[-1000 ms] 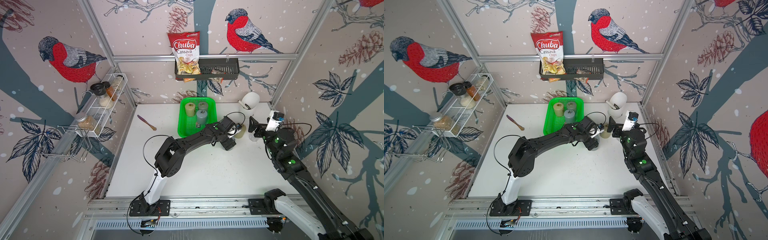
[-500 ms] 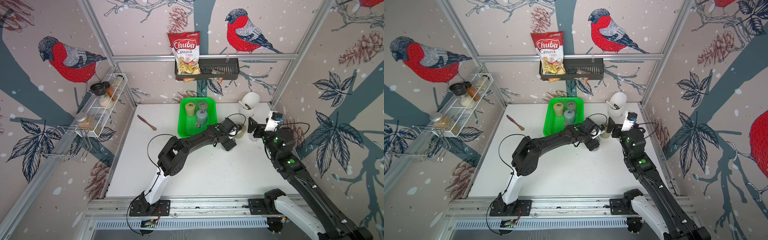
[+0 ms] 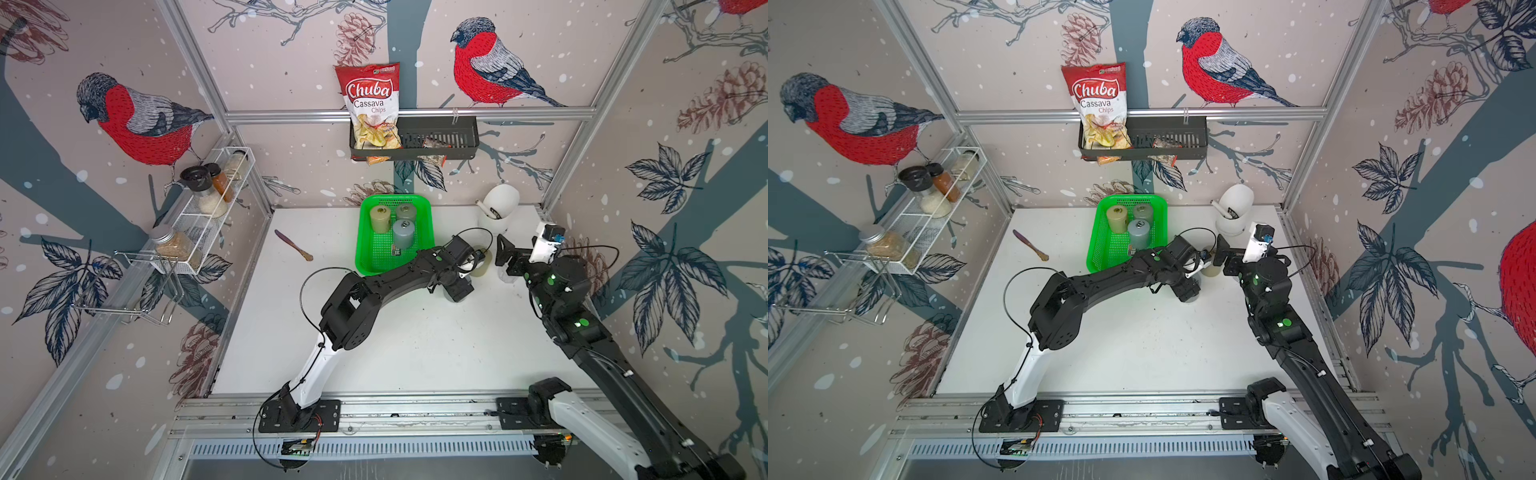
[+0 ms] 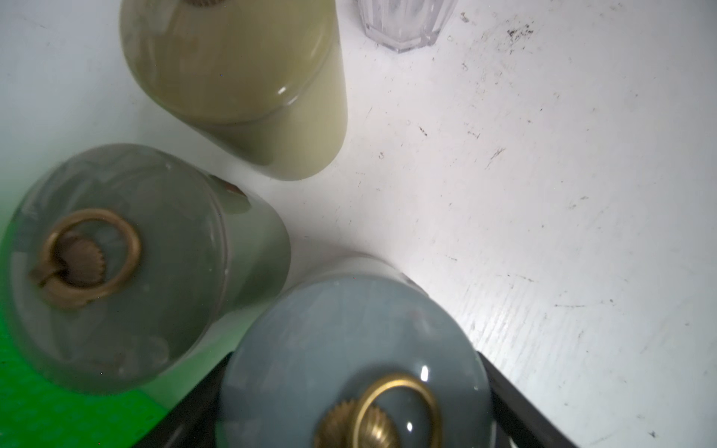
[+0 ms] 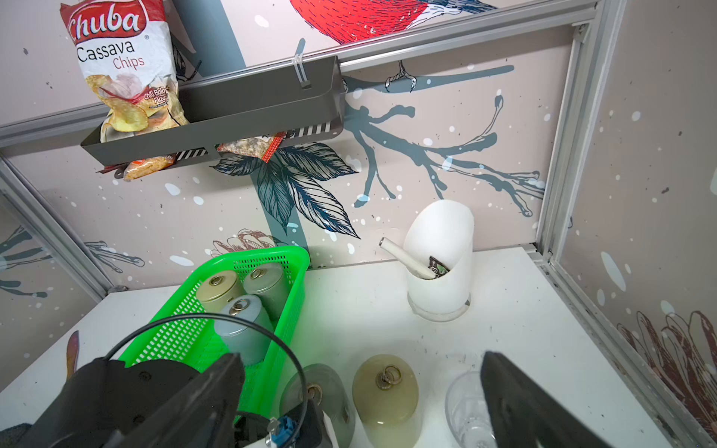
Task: Take the tea canister out of the basket
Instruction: Place the tea canister at the center of the board.
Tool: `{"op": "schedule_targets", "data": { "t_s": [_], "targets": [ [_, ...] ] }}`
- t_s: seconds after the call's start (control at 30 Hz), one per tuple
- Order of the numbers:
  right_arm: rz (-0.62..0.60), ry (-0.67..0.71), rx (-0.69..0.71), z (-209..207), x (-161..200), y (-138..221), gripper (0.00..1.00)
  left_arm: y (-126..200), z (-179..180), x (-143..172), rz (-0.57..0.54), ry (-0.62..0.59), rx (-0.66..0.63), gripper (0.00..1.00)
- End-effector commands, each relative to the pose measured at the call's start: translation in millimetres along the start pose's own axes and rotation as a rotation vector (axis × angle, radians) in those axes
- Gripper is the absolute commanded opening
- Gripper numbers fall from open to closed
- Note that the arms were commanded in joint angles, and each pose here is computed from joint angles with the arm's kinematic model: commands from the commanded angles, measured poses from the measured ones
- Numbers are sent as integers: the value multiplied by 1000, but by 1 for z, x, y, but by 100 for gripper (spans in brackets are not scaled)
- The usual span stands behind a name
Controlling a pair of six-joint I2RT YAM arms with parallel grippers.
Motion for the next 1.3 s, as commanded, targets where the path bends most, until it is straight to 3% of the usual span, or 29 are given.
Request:
{"op": "schedule_targets", "data": {
  "t_s": [0.0,0.2,0.43,0.6,0.83,1.03,1.27],
  "targets": [
    [-20,-7,-7,0,-4,0,100,4,-1,-9,-41,-4,-4,7],
    [-20,-6,-7,0,-4,0,100,2,-1,-8,-25,-9,-9,8],
    [-17,-4,-9,0,-4,-1,100,-2,0,-7,-6,-15,-18,18],
    [-17,-3,-12,1,-3,-2,100,-3,1,-6,3,-19,-26,29],
    [-13,-4,-17,1,-2,-1,100,-1,2,-8,1,-21,-45,60],
    [-11,-2,-25,2,-1,-1,100,3,3,-10,-11,-18,-51,75],
    [-10,-2,-34,3,-1,-1,100,9,2,-14,-32,-19,-45,86]
  ]
}}
Point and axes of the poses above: each gripper's point midway between its finger pads, its own y axis back along the fingers, its own z axis along the line the jaws close on, x = y × z, the point moved 9 cm from there along y, back along the fingers, and after that the axes turned 10 degrees about y, right-handed, at the moved point
